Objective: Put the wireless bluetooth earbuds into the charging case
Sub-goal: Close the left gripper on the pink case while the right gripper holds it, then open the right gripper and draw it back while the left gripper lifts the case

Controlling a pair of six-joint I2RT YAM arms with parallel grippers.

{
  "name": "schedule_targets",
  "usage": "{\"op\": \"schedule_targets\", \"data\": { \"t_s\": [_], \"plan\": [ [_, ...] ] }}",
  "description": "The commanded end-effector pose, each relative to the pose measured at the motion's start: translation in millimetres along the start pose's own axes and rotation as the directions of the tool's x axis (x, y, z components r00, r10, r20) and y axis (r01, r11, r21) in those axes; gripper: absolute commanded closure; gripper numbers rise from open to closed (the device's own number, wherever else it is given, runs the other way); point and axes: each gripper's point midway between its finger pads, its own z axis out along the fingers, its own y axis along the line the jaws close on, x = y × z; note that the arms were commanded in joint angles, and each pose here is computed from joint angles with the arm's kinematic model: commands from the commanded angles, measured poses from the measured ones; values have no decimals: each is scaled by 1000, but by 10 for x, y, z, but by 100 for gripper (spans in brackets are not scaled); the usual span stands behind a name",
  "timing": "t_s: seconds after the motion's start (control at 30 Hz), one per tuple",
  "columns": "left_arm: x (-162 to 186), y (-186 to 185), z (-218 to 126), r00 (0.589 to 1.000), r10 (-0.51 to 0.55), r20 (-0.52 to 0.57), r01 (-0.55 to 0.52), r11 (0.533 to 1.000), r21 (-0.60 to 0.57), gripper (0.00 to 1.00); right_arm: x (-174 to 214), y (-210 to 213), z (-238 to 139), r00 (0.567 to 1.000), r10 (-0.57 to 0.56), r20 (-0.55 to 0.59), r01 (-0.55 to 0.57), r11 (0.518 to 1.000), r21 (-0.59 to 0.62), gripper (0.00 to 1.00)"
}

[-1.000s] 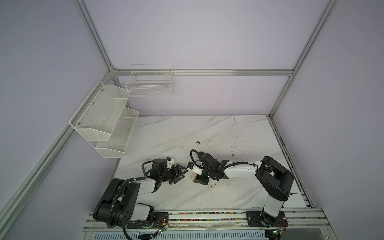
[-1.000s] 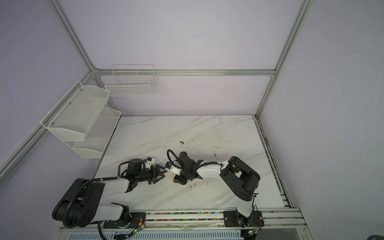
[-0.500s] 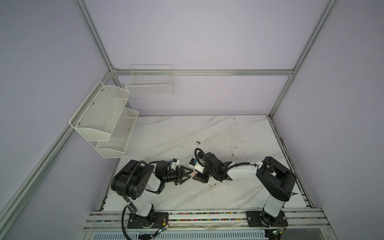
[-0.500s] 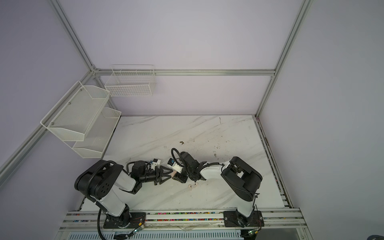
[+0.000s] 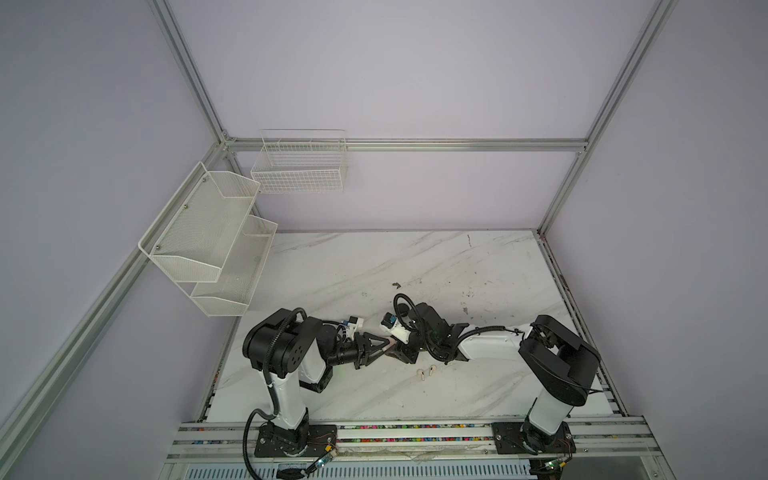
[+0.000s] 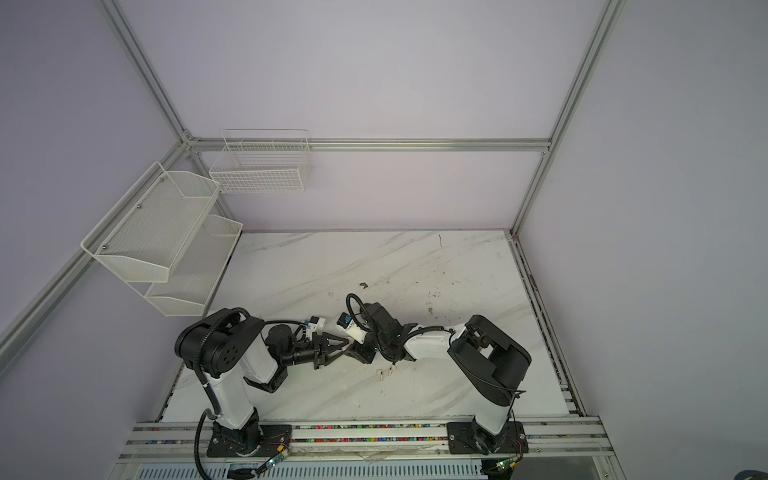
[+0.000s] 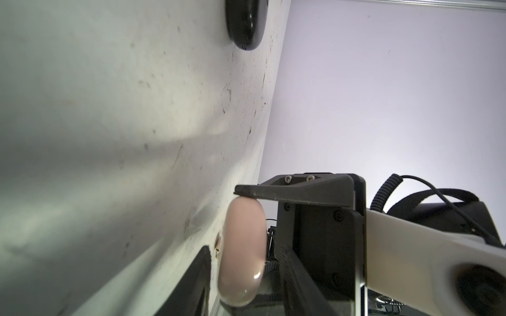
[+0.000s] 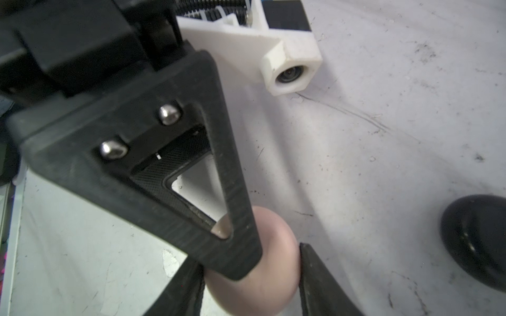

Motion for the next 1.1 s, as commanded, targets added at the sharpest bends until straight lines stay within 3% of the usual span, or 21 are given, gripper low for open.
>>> {"op": "schedule_targets", "data": {
  "t_s": [0.0, 0.7, 0.9, 1.07],
  "plan": [
    [5, -231, 7, 996, 85, 0, -85, 994, 64, 62, -125, 11, -63, 999, -4, 46, 4, 1000, -7, 54],
    [45, -385, 43, 990, 142, -22, -139, 985, 99, 87, -180, -12, -94, 999, 6, 49, -6, 1000, 5, 52],
    [16, -535, 85, 978, 210, -14, -206, 970, 131, 97, -400, -20, -433, 997, 64, 35, -65, 996, 54, 33],
    [-10, -725, 208, 950, 312, -2, -307, 937, 168, 100, -577, 61, -880, 988, 156, -12, -155, 985, 74, 27]
  ]
}}
